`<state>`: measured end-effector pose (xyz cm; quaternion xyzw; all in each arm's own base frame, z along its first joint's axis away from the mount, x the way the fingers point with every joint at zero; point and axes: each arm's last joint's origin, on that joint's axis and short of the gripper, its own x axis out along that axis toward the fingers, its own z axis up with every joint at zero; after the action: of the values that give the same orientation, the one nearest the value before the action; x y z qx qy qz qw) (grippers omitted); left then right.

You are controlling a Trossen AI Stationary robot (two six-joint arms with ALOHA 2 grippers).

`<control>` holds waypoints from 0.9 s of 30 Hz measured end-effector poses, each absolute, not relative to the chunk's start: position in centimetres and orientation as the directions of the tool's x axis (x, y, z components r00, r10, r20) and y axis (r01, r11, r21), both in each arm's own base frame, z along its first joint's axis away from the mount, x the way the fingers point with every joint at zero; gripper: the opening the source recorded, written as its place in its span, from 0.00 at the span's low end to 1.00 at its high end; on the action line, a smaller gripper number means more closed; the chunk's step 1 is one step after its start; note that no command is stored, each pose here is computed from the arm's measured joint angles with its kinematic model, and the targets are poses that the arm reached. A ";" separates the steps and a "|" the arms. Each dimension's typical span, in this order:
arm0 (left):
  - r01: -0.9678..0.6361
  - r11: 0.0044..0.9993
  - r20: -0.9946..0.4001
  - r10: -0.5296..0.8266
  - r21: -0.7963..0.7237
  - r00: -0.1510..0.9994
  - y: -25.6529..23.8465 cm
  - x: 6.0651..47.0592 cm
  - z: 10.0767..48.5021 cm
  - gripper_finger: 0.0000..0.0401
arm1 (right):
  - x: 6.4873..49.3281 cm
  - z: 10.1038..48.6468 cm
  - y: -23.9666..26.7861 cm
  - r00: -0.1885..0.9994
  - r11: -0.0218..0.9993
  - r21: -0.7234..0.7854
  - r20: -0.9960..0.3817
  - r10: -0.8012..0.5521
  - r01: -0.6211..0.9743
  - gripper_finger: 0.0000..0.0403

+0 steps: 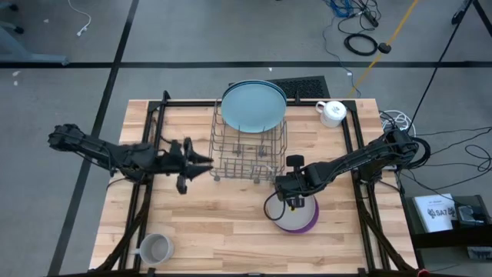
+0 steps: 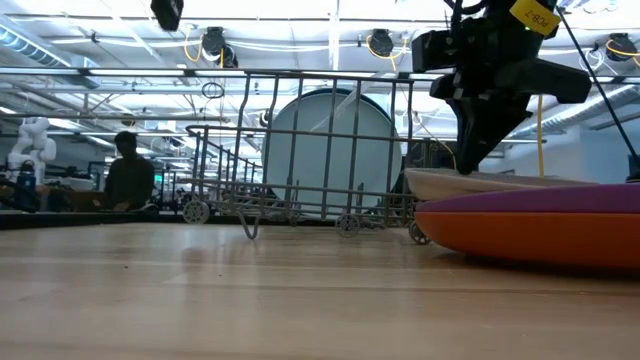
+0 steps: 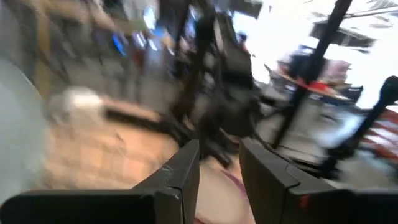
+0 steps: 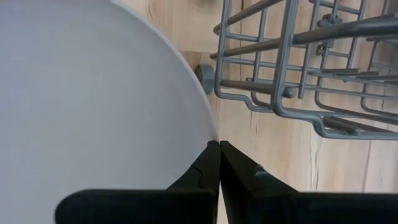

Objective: Sort dishes
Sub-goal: Put the small gray plate into the dish rack

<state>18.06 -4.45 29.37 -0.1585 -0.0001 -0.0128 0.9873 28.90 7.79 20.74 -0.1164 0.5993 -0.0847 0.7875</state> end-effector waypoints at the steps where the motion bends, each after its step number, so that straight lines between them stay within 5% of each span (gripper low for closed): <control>1: 0.035 0.929 -0.034 -0.051 -0.368 0.998 -4.7 18.4 28.8 0.28 | 28.9 20.7 7.8 0.268 0.957 -0.289 -0.923 -0.276 -0.011 0.00; 5: -0.003 0.894 -0.189 -0.091 -0.447 0.978 -6.2 20.3 25.7 0.28 | 29.0 20.8 7.7 0.277 0.949 -0.312 -0.915 -0.292 -0.030 0.00; 11: 0.055 0.845 -0.141 -0.152 -0.531 0.978 -6.7 23.5 24.1 0.28 | 28.8 20.8 8.1 0.281 0.947 -0.318 -0.914 -0.292 -0.051 0.00; 18: -0.124 0.685 -0.360 -0.213 -0.718 0.908 -8.4 26.5 18.8 0.28 | 28.9 20.8 8.2 0.288 0.944 -0.324 -0.911 -0.296 -0.054 0.00; 27: -0.174 0.569 -0.324 -0.174 -0.803 0.930 -9.8 29.9 15.0 0.28 | 28.7 20.8 8.8 0.293 0.943 -0.324 -0.911 -0.290 -0.072 0.00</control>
<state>29.91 -9.75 15.05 -0.4640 0.1873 0.0001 0.8658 28.69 8.76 20.81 -0.1533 0.5907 -0.0690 0.7892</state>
